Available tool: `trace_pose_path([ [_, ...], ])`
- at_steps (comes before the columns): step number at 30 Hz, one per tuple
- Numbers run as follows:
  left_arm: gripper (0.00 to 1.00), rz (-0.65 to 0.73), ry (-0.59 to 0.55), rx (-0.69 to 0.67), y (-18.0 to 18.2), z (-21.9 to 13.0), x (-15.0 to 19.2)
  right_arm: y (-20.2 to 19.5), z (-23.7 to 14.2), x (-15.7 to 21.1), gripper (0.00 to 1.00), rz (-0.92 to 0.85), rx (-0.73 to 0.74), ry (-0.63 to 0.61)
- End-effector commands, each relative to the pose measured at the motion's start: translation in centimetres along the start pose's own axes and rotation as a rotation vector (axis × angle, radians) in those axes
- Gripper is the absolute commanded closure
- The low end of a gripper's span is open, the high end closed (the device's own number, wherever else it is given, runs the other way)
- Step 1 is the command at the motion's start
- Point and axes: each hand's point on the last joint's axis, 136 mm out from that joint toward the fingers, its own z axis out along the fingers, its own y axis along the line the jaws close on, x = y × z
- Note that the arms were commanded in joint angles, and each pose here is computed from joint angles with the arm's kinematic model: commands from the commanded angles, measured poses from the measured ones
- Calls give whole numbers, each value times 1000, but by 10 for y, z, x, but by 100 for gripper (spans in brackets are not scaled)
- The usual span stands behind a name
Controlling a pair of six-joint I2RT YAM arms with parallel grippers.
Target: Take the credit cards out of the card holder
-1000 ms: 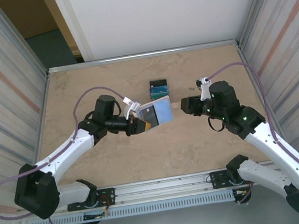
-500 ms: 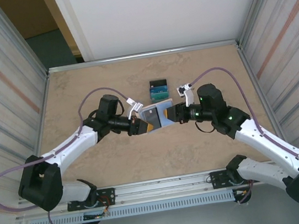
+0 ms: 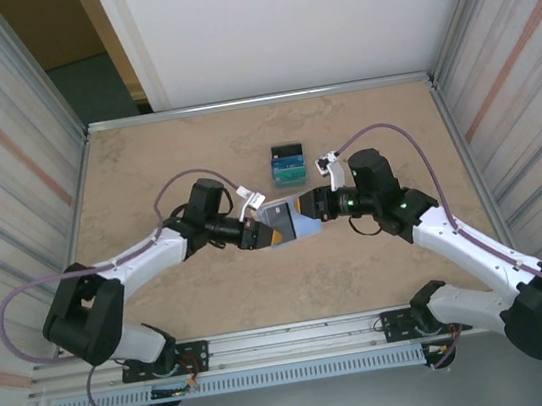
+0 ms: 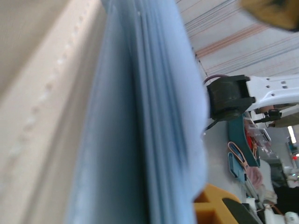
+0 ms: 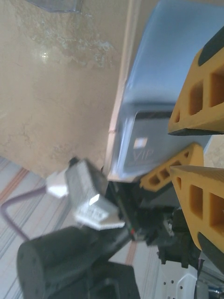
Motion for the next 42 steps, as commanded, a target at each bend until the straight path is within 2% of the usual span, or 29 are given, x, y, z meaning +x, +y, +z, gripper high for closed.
trace_pose_path([
  [1,86,-75,8,14,8,7,6,-7,0,6,76,36,0,10],
  [18,85,-230,121,25,54,48,26,-25,-9,6,68,73,77,-25],
  [26,81,-258,138,6,72,51,29,-25,-15,4,64,67,90,-48],
  [37,80,-255,156,24,84,60,21,-28,-15,2,62,66,110,-56],
  [42,71,-255,163,9,88,60,21,-29,-16,1,61,67,115,-59],
])
